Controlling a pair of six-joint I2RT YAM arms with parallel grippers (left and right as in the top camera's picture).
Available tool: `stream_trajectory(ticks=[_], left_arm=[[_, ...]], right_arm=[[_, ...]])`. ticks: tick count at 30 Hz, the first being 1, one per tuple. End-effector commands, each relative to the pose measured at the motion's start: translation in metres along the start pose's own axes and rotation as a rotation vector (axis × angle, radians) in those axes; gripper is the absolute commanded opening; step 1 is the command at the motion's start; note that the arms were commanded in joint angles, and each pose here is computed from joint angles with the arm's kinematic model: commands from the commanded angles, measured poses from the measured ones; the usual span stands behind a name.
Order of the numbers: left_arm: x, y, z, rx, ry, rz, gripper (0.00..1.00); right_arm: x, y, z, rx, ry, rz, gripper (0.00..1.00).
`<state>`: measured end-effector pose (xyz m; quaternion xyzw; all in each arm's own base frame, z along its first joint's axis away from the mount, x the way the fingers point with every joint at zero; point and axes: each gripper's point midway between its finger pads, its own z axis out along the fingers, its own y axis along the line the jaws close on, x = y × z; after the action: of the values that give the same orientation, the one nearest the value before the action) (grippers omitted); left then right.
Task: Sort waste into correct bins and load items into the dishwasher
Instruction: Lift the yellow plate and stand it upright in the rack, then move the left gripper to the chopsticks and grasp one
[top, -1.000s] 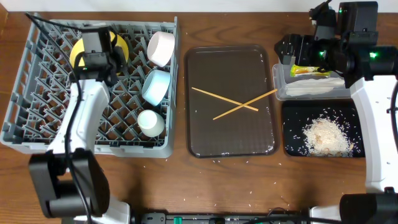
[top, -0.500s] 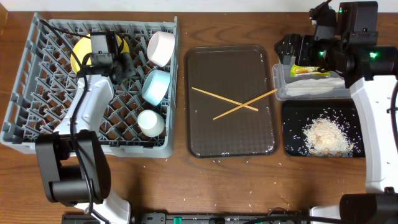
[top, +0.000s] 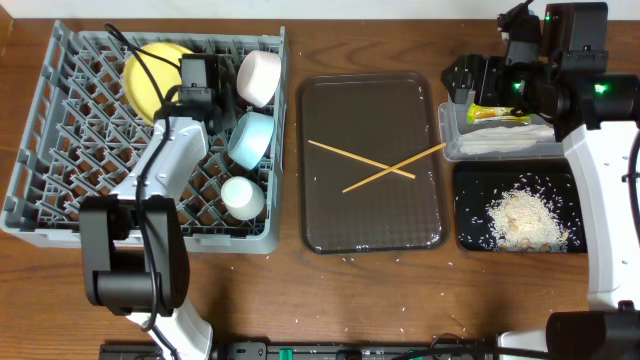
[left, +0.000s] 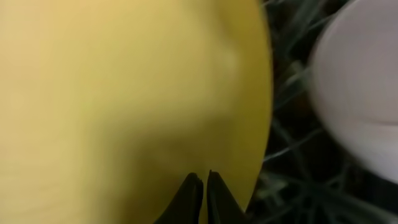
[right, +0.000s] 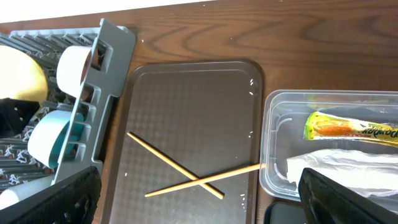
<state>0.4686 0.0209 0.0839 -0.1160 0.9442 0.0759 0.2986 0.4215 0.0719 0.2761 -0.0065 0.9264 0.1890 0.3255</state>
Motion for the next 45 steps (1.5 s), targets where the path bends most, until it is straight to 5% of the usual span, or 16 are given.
stream_trajectory(ticks=[1,13,20,26,34,39,45], left_arm=[[0.01,0.033,0.007,-0.21,0.01,0.016,0.08],[-0.021,0.031,-0.031,-0.236,-0.099,0.012,0.09],[-0.041,-0.029,-0.104,-0.012,-0.222,0.052,0.38],[0.038,-0.155,-0.135,0.452,0.023,0.091,0.41],[0.134,-0.246,-0.137,0.57,0.101,0.57,0.55],[0.166,-0.278,-0.137,0.622,0.049,0.841,0.66],[0.17,-0.283,-0.127,0.596,-0.007,1.01,0.67]], right_arm=[[-0.002,-0.001,-0.005,0.003,-0.012,-0.012,0.99],[-0.002,-0.001,-0.005,0.003,-0.012,-0.012,0.99],[-0.002,-0.001,-0.005,0.003,-0.012,-0.012,0.99],[-0.002,-0.001,-0.005,0.003,-0.012,-0.012,0.99],[-0.002,-0.001,-0.005,0.003,-0.012,-0.012,0.99],[-0.002,-0.001,-0.005,0.003,-0.012,-0.012,0.99],[-0.002,-0.001,-0.005,0.003,-0.012,-0.012,0.99]])
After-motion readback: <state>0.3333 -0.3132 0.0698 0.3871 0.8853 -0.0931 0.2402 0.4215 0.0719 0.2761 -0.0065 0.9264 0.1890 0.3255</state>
